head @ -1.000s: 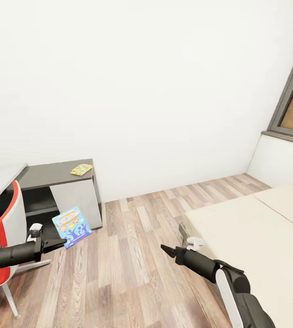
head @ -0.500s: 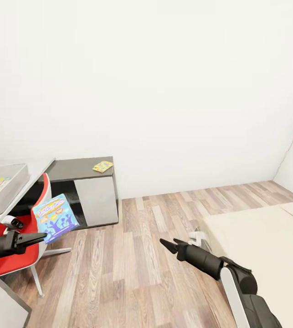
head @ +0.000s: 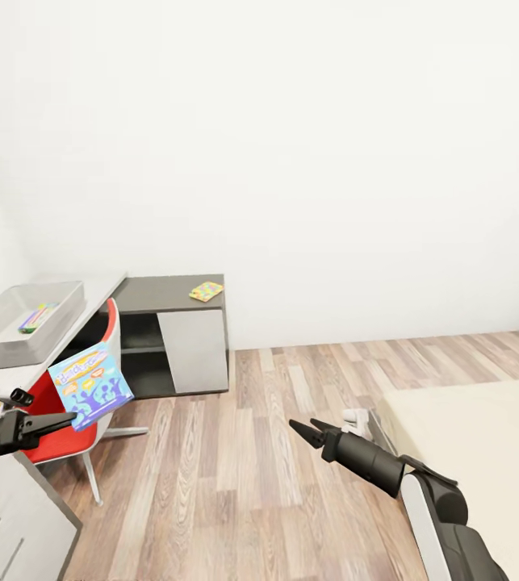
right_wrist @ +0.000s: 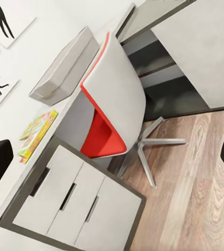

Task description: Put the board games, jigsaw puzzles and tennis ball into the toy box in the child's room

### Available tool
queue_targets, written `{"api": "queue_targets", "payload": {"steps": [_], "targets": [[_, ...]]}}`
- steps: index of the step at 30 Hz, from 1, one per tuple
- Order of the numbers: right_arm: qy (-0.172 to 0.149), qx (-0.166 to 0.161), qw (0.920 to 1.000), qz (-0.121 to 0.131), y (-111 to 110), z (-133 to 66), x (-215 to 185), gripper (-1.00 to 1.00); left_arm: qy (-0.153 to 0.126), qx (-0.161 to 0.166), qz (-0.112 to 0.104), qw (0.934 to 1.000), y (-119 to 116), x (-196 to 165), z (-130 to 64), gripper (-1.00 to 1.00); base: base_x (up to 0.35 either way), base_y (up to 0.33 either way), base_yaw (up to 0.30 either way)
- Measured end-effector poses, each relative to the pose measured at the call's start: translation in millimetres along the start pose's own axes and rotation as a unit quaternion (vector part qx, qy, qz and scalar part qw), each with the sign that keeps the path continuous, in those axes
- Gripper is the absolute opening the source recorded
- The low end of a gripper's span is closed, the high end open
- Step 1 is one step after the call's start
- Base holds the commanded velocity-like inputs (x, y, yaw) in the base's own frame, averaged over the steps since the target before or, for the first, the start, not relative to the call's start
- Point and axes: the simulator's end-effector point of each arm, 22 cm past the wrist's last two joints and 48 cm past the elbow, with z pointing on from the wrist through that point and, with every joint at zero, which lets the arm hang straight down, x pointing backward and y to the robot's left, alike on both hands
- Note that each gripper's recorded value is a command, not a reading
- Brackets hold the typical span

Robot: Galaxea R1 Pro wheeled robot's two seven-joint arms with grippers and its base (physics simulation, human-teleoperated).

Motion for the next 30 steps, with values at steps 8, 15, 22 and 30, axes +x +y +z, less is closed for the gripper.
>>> {"api": "queue_targets", "payload": {"steps": [8, 15, 22, 30], "targets": [[0.001, 0.010, 0.9999, -0.002, -4.9, -0.5, 1.3, 1.00, -0.002, 0.001, 0.002, 1.0000, 0.7, 0.9, 0.7, -1.00, 0.251, 0.000, 0.004], [-0.014, 0.012, 0.9997, -0.017, -6.3, -0.1, -4.3, 1.00, -0.002, 0.002, 0.003, 1.0000, 0.5, 1.1, 1.3, -1.00, 0.318, 0.000, 0.025], [-0.016, 0.010, 0.9995, -0.025, -3.1, 0.9, -6.0, 1.00, -0.003, 0.004, 0.005, 1.0000, -1.8, 0.7, 1.2, -1.00, 0.322, 0.000, 0.209], [-0.015, 0.010, 0.9995, -0.026, -1.5, 1.8, -5.5, 1.00, -0.003, 0.005, 0.005, 1.0000, -2.4, 0.8, 1.9, -1.00, 0.328, 0.000, 0.096]]}}
